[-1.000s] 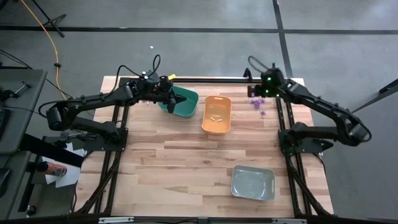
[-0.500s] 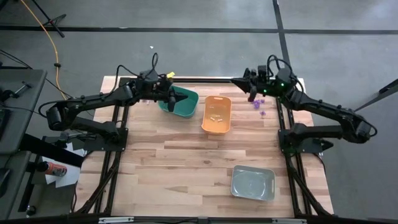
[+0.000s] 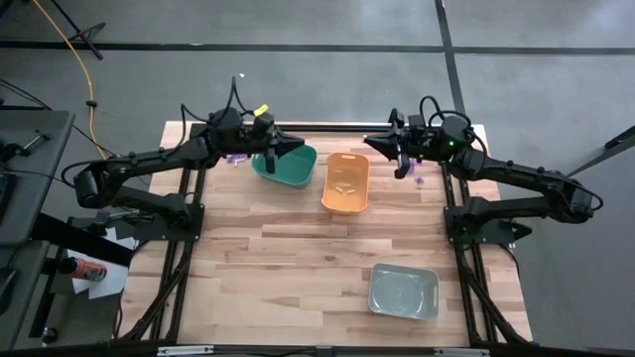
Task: Sort Halloween decoration
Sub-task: Put the white bone toy into the yellow bin
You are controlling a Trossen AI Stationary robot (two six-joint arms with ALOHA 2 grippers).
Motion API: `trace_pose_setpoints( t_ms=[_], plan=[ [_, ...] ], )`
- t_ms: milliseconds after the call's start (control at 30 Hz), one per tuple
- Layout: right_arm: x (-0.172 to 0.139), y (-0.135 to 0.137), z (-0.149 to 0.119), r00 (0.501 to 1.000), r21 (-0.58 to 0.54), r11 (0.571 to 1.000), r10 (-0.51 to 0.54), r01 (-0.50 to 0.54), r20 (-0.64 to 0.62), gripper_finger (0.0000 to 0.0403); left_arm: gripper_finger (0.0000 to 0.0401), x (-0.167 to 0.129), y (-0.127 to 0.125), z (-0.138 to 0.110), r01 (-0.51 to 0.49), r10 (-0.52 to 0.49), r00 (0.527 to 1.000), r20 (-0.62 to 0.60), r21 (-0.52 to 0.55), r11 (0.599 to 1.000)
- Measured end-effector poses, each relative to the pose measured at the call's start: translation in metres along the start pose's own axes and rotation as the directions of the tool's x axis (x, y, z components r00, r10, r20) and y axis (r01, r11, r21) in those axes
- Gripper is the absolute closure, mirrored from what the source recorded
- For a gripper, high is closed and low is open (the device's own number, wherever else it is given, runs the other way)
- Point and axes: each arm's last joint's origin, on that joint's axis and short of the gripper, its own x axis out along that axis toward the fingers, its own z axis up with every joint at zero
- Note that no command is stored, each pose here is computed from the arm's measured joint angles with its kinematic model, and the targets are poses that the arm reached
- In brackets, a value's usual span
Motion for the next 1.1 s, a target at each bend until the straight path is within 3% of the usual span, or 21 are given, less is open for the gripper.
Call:
trace_pose_setpoints(
  t_ms=[133,267,433,567,733,833,967,1100],
  plan=[
    [0.000,0.000,0.000,1.000,0.000,1.000,-0.006,0.006,-0.002,0.0402,0.0401,0.000,0.001,-0.002,-0.029,0.029,0.999,-0.013,-0.008,1.000],
    [0.004,-0.005,-0.003,0.994,0.037,0.993,-0.109,0.109,-0.006,0.0402,0.0401,0.000,0.003,-0.002,-0.066,0.066,0.998,-0.009,-0.010,0.998],
    [0.030,-0.008,0.002,0.951,-0.014,0.986,-0.162,0.164,-0.262,0.0402,0.0401,0.000,0.003,-0.002,-0.067,0.067,0.998,-0.008,-0.010,0.998],
    [0.056,-0.018,-0.007,0.830,-0.071,0.973,-0.223,0.218,-0.511,0.0402,0.0401,0.000,0.003,-0.002,-0.067,0.067,0.998,-0.009,-0.012,0.998],
    [0.082,-0.036,-0.033,0.665,-0.060,0.960,-0.234,0.275,-0.709,0.0402,0.0401,0.000,0.003,-0.002,-0.068,0.068,0.998,-0.010,-0.017,0.998],
    [0.096,-0.049,-0.056,0.589,-0.037,0.940,-0.243,0.340,-0.771,0.0402,0.0401,0.000,0.003,-0.002,-0.068,0.068,0.998,-0.010,-0.017,0.998],
    [0.108,-0.065,-0.092,0.458,-0.078,0.878,-0.320,0.472,-0.830,0.0402,0.0401,0.000,0.003,-0.002,-0.068,0.068,0.998,-0.010,-0.018,0.998],
    [0.116,-0.075,-0.126,0.363,-0.095,0.833,-0.336,0.545,-0.869,0.0403,0.0401,0.000,0.003,-0.002,-0.068,0.068,0.998,-0.010,-0.019,0.997]
  ],
)
